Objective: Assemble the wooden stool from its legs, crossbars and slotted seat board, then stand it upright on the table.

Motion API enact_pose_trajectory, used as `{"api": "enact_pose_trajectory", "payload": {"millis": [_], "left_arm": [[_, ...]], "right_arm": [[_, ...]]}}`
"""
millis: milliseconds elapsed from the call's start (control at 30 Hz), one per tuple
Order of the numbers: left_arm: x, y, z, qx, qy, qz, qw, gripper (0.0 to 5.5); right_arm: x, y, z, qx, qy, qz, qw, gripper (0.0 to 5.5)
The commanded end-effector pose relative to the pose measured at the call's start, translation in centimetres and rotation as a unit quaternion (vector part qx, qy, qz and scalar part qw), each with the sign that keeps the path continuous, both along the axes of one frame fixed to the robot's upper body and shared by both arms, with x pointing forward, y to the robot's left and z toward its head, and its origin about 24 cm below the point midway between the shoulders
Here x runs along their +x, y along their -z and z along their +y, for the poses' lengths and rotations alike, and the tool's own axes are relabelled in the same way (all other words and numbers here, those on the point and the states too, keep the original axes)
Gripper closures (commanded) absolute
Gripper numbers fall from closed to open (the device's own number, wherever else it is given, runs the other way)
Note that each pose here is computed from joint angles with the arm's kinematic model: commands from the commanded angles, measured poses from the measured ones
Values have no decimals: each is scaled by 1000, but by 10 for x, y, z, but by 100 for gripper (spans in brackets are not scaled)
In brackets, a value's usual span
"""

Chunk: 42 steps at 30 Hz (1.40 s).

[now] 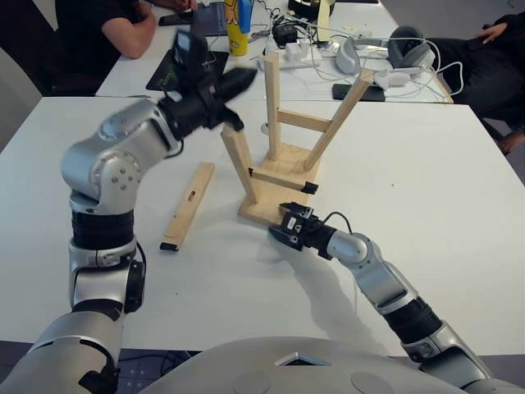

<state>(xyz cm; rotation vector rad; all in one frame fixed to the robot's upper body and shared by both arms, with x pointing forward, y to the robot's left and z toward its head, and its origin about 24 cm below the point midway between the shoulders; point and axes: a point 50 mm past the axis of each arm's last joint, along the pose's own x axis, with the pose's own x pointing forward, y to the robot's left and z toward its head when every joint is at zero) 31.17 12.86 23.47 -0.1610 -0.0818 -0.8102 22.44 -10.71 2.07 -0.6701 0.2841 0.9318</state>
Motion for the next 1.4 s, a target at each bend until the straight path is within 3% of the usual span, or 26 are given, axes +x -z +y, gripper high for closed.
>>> {"api": "enact_pose_trajectory", "payload": {"millis": [33, 133, 267, 467, 667, 900, 1067, 1233, 1400], "left_arm": [[4, -43, 25, -59, -74, -88, 992, 507], [11, -27, 60, -30, -141, -59, 988, 470], [5, 43, 91, 31, -161, 67, 984, 426], [-22, 107, 80, 108, -138, 178, 968, 347], [-32, 151, 76, 196, -207, 226, 931, 260], [-40, 175, 73, 270, -223, 257, 901, 175], [-48, 180, 81, 253, -220, 293, 895, 109], [-49, 183, 87, 266, -227, 306, 885, 102], [-53, 189, 76, 246, -208, 330, 887, 102]], "right_arm": [[-32, 52, -24, -89, 15, 127, 988, 213], [-31, 52, -24, -92, 17, 117, 989, 213], [-32, 53, -23, -79, 25, 111, 990, 213], [-34, 52, -23, -70, 14, 105, 992, 213], [-29, 46, -14, -52, -2, 99, 994, 213], [-30, 43, -8, -52, -16, 97, 994, 213], [-30, 42, -4, -52, -25, 95, 994, 213], [-32, 38, -1, -45, -23, 96, 994, 213], [-33, 37, 1, -47, -29, 99, 994, 213]]}}
